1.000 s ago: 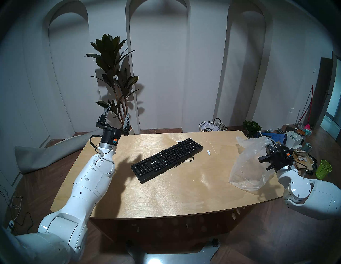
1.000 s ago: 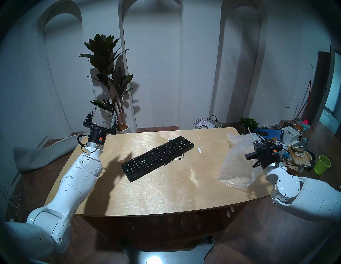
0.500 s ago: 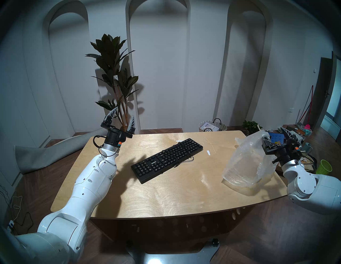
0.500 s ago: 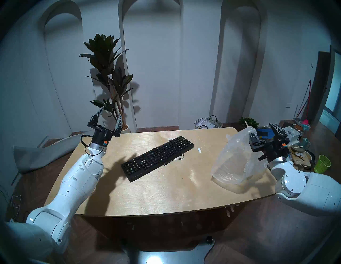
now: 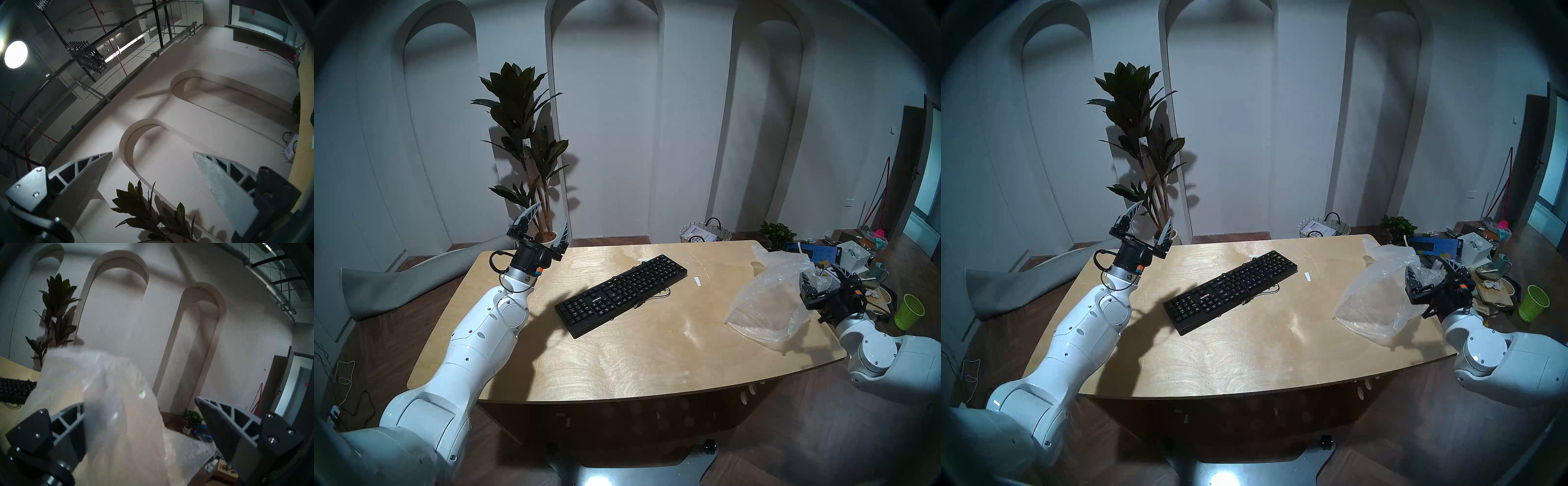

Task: Unwrap the new keyboard and set the wrapping aside

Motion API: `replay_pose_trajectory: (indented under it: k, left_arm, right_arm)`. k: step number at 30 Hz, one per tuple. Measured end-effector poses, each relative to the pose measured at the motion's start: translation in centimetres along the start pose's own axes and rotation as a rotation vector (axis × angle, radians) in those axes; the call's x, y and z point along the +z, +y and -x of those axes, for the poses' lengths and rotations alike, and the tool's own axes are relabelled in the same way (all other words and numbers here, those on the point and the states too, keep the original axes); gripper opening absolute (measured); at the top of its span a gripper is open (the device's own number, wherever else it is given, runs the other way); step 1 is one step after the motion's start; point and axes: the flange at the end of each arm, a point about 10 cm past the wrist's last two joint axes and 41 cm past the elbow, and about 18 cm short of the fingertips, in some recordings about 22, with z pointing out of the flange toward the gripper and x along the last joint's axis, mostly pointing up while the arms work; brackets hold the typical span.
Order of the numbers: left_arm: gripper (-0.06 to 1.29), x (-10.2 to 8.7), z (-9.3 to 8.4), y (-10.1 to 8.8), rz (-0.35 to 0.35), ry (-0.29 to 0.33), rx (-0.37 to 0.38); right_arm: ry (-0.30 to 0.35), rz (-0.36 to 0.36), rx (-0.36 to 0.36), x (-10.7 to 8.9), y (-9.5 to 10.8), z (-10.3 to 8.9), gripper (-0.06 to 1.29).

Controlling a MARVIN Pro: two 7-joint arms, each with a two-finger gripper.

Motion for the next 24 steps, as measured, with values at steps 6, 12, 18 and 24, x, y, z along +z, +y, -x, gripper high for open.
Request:
replay_pose_trajectory:
  k: [6,12,18,24]
  left_arm:
    - [1.24,-0.3,-0.2,0.5,0.042,0.022,0.018]
    - [1.24,-0.4,-0.4,1.0,0.081,0.046,0.033]
    - [1.24,-0.5,-0.7,1.4,0.113,0.066,0.046]
    - [1.24,-0.7,-0.6,1.4,0.13,0.076,0.058]
  right_arm:
    - [-0.028,-0.059,0.08,-0.9,-2.5,-0.3,1.25]
    - [-0.029,-0.124,0.157,-1.6,-5.0,-1.5,1.25]
    - [0.012,-0.188,0.231,-1.9,-7.3,-3.8,1.25]
    - [0.113,-0.201,0.28,-0.8,-7.8,-7.3,1.25]
